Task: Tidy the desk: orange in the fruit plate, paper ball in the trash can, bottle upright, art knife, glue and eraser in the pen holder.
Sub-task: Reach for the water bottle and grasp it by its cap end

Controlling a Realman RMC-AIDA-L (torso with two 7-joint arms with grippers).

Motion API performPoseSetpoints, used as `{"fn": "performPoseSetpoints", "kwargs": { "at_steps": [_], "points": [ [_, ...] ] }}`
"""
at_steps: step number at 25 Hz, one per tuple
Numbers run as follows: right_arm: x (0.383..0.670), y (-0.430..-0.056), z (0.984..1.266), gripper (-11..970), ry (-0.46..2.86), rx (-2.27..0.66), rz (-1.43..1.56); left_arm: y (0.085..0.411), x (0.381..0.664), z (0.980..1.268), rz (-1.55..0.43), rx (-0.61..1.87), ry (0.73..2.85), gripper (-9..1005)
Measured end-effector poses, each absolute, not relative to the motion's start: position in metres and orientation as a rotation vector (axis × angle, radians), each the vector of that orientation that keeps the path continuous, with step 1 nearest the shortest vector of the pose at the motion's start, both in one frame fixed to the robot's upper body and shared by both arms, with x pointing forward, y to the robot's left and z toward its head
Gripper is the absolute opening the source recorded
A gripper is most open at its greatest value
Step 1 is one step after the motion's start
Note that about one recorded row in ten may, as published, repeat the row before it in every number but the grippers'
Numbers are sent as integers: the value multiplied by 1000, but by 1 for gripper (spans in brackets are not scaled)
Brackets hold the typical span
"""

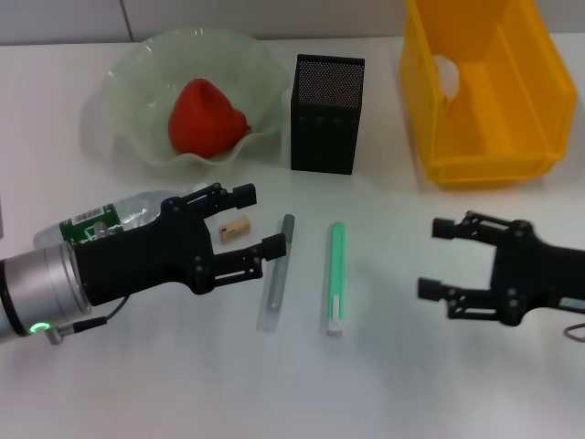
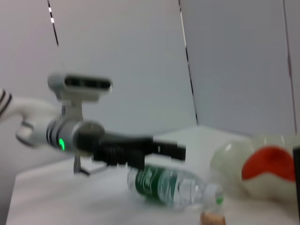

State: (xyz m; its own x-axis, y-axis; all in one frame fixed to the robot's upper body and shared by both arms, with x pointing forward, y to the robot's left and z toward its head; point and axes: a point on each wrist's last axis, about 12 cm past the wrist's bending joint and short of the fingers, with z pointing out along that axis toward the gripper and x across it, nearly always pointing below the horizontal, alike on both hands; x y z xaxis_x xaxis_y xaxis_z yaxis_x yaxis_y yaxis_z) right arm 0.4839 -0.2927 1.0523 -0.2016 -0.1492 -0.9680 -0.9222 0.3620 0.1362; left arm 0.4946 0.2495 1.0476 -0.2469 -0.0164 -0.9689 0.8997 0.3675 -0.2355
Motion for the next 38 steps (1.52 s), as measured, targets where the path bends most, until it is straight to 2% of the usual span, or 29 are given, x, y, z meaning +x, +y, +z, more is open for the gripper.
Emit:
{"fn": "performPoseSetpoints", "kwargs": {
  "at_steps": [10,14,19,20,26,29,32,38],
  "points": [
    [489,-287,1042,824,1688,-998,912,259,506,1054,-1039,841,1587,768],
    [489,-287,1040,825,1696,-995,899,254,529,1073,-1006,908,1623,767],
    [488,-287,1039,825,1697,-982,900,247,554,1096,-943,1065,1769,766],
    [487,-288,1039,825,1697,-980,901,245,565,1109,-885,1149,1854,766],
    [486,-289,1038,824,1699,-969,899,243,585,1138,-660,1302,2013,764],
    [485,-289,1038,824,1700,-967,897,242,587,1141,-628,1327,2035,764],
    [485,-289,1038,825,1700,-967,897,234,596,1152,-469,1422,2137,763],
    [485,-289,1038,824,1698,-961,899,225,599,1151,-392,1489,2195,762]
  ]
}}
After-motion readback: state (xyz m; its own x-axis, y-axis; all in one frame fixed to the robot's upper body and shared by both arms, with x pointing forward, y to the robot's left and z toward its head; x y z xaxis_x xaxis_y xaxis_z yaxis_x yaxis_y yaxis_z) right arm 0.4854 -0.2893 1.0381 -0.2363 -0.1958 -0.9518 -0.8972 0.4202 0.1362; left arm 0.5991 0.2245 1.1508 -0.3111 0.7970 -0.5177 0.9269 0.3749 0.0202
